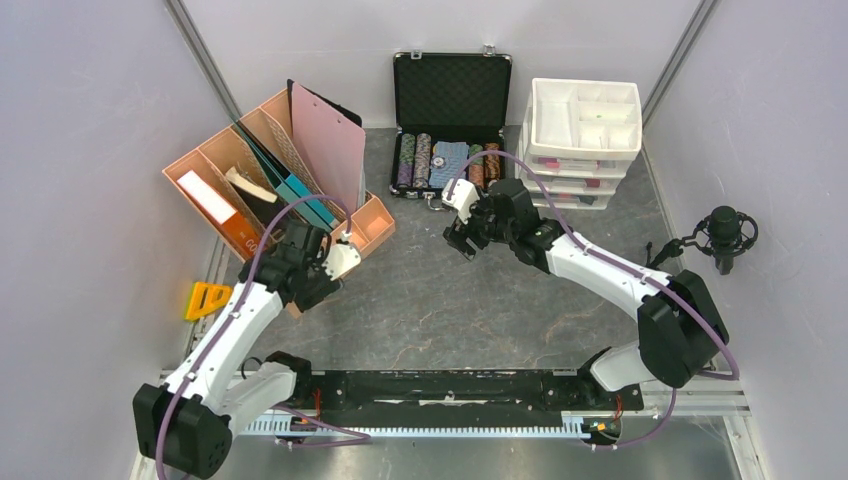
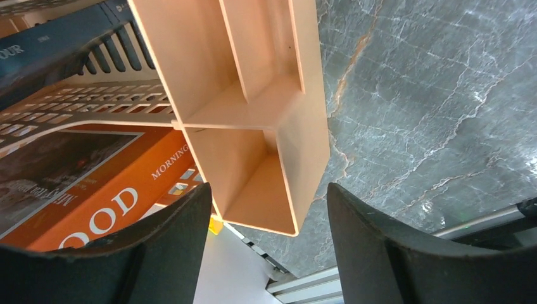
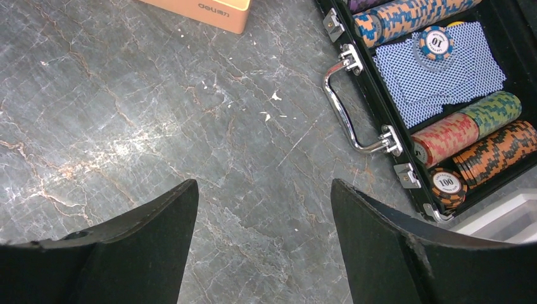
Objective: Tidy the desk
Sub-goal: Move the storage box to the center of the board.
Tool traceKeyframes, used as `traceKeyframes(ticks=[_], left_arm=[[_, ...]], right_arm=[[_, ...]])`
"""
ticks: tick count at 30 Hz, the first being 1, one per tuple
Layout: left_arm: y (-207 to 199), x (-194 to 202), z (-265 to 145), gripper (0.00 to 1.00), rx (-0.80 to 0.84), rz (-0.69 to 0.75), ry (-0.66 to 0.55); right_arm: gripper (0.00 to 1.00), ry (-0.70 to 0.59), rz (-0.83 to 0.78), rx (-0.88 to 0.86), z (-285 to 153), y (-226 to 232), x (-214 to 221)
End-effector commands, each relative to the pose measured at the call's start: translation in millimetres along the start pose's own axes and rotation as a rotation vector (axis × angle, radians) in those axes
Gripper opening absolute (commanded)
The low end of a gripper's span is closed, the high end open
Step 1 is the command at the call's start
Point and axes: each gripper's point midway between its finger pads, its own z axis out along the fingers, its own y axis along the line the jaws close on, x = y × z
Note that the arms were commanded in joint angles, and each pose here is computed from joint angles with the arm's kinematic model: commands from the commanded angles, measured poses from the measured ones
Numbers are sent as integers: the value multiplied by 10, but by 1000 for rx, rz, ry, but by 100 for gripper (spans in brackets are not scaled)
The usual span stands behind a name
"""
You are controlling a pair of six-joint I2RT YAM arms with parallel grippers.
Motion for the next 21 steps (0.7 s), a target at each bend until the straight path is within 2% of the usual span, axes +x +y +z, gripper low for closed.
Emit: traceKeyframes(ticks=[1, 6, 10, 13, 17, 21], left_arm=[[43, 28, 95, 70, -19, 81, 23], [-83, 135, 199, 56, 49, 144, 77], [-28, 228, 307, 41, 39, 225, 152], [85, 229, 352, 31, 10, 314, 181], [269, 234, 414, 13, -52, 462, 225], [346, 196, 483, 5, -73, 589, 230]], right_arm=[[82, -37, 13, -2, -57, 6, -83], [82, -36, 16, 9, -107, 3, -49], [81, -36, 24, 13, -119, 3, -22], [81, -36, 28, 17, -128, -7, -19], [81, -33, 30, 18, -140, 0, 7], [81, -25, 29, 25, -166, -6, 58]])
